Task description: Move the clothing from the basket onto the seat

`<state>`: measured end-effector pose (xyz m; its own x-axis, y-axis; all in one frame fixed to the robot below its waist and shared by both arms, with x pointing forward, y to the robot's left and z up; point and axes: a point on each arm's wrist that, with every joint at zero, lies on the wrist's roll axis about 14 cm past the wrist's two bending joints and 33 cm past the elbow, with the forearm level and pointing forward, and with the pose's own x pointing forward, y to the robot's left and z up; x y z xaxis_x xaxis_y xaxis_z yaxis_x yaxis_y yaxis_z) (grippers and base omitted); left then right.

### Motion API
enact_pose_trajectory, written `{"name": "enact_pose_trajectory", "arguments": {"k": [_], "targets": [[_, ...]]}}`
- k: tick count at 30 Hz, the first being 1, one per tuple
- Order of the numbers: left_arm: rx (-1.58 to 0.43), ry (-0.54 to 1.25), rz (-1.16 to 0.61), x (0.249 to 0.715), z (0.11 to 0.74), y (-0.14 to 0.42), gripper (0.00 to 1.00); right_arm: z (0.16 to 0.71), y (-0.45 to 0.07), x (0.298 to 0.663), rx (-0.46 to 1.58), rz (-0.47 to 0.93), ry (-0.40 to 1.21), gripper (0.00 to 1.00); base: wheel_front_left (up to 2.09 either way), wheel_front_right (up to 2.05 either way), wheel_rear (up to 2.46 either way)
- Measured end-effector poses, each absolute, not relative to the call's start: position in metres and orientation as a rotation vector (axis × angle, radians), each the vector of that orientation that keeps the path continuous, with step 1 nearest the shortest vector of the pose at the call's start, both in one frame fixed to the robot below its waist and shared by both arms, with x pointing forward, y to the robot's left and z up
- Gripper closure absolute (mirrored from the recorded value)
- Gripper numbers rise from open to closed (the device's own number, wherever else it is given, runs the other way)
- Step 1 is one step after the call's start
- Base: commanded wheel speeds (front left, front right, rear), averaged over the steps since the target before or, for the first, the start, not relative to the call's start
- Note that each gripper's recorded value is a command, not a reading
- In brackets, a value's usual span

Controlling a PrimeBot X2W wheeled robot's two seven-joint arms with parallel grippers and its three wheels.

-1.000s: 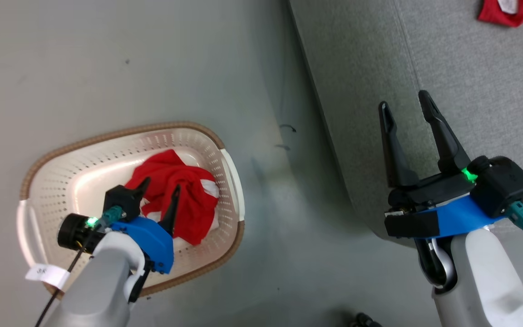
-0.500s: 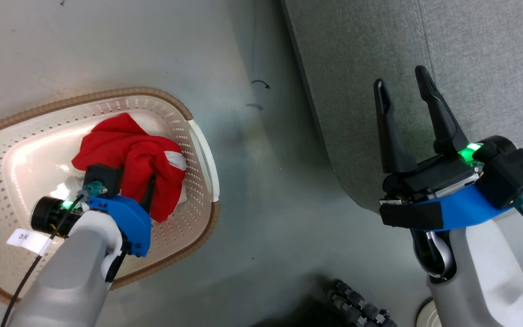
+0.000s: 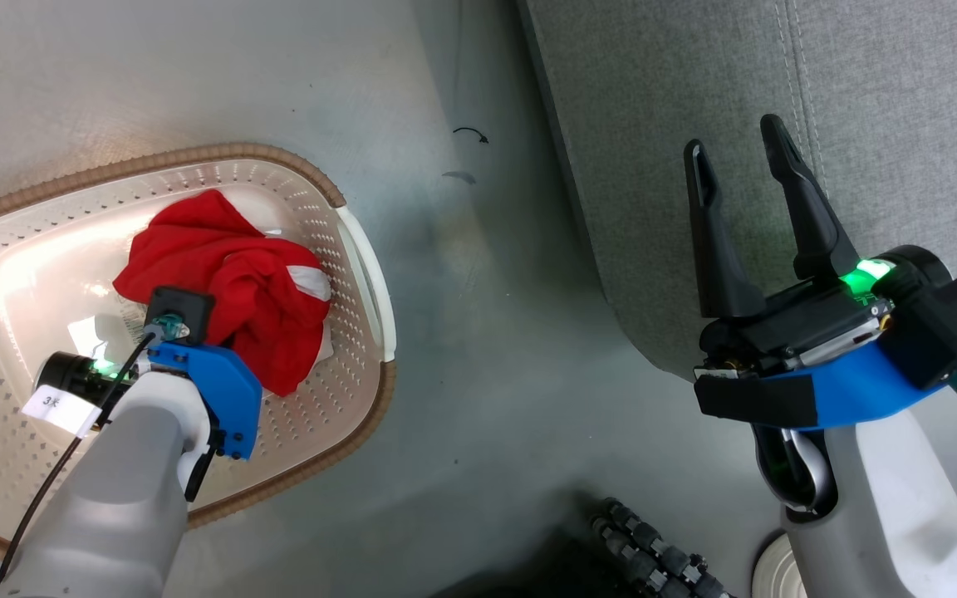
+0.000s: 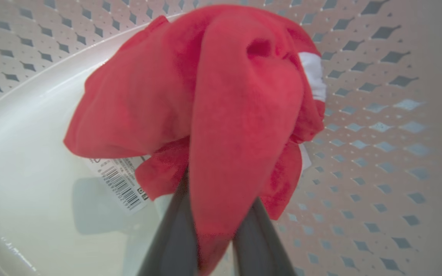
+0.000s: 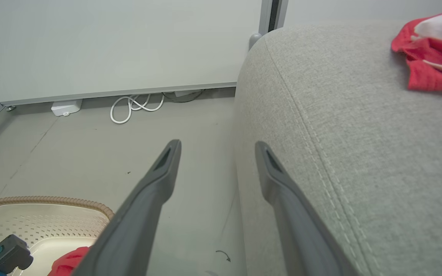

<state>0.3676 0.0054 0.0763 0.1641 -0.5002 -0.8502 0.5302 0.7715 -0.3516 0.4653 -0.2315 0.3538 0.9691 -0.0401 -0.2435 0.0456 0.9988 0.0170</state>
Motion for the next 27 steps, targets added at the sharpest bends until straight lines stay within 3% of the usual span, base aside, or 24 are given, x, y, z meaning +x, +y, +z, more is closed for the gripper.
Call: {"name": "enact_pose_trajectory", "arguments": {"k": [15,27], "targets": [[-0.013,1.176,-0.707,0.375,0.082,0.005,1.00,0.358,-0.223,0.470,0.039,-0.019,0.231,0.00,0.00,0.00,0.00],[-0.040,1.074,-0.673,0.385,0.132,0.008,1.00,0.394,-0.206,0.478,0.036,0.034,0.143,0.00,0.00,0.00,0.00]]}}
